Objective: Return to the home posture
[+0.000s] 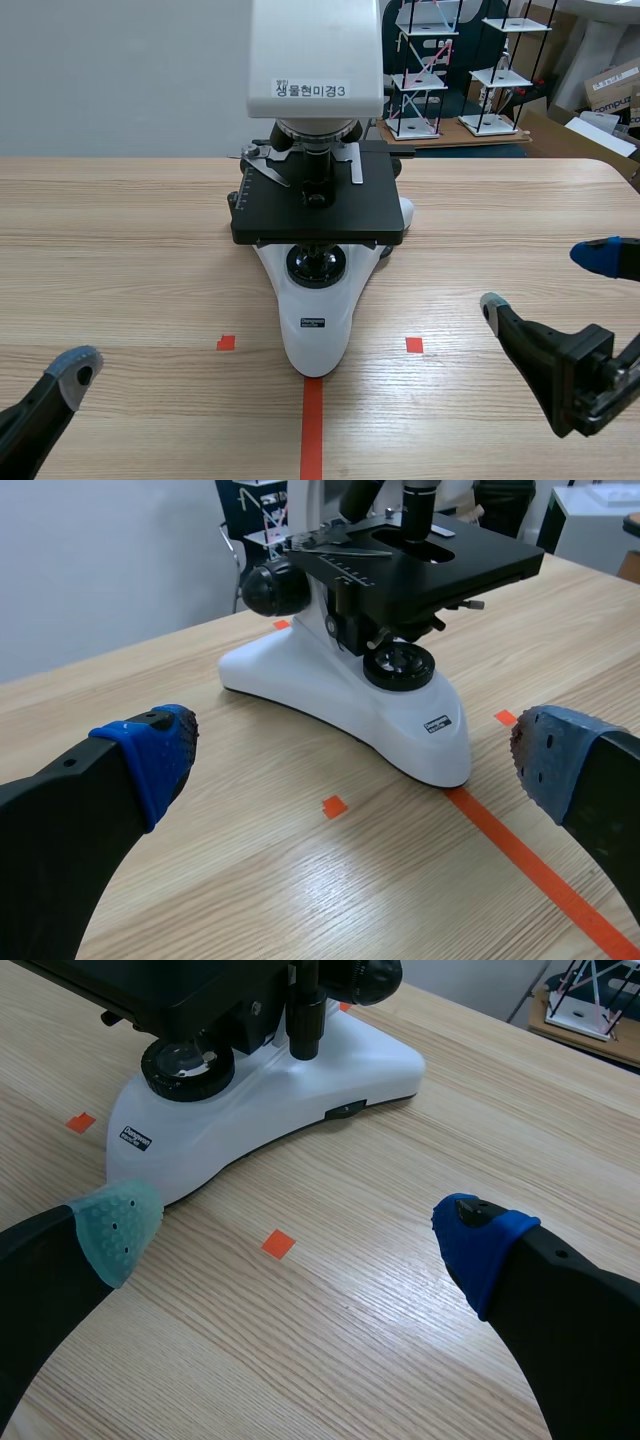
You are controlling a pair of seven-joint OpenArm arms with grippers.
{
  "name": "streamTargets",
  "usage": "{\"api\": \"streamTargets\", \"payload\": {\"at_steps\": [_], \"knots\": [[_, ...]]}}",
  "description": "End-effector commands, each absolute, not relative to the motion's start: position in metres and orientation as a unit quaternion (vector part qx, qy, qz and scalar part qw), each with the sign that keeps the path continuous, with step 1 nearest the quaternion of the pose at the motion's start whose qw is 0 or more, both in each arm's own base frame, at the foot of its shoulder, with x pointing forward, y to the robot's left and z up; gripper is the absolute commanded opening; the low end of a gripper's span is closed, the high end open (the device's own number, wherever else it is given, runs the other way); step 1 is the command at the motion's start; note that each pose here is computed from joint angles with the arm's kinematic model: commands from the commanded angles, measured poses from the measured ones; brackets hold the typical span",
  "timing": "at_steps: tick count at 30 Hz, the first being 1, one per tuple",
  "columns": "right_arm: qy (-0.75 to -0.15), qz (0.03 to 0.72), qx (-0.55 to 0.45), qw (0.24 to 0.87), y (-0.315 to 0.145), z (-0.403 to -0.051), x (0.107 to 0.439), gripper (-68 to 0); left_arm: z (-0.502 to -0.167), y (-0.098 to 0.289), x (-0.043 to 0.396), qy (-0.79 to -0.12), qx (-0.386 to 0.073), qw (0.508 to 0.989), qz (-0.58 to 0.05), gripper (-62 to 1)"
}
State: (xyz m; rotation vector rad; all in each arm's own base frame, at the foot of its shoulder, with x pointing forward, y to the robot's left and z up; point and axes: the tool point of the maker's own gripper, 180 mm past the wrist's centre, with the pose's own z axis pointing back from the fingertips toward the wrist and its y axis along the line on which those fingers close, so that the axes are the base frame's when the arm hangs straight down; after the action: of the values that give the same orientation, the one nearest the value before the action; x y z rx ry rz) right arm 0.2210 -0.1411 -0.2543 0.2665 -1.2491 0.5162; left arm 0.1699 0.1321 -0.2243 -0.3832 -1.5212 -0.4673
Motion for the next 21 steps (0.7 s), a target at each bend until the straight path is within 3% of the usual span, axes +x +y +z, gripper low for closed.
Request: {"api": "streamTargets", "payload": {"at_steps": [1,21], "knots": [[-0.589,0.238,0.122,0.762,-0.1419,-0.2447,0.2246,-8.0,-0.2108,0.1272,0.172,-0.693,-0.177,0.668,-0.207,1.4],[-0.589,0.238,0.122,0.762,-0.1419,-0.2446,0.2246,-8.0,-0.2124,0.1271,0.1722,-0.69,-0.176,0.671,-0.208,1.4]]}}
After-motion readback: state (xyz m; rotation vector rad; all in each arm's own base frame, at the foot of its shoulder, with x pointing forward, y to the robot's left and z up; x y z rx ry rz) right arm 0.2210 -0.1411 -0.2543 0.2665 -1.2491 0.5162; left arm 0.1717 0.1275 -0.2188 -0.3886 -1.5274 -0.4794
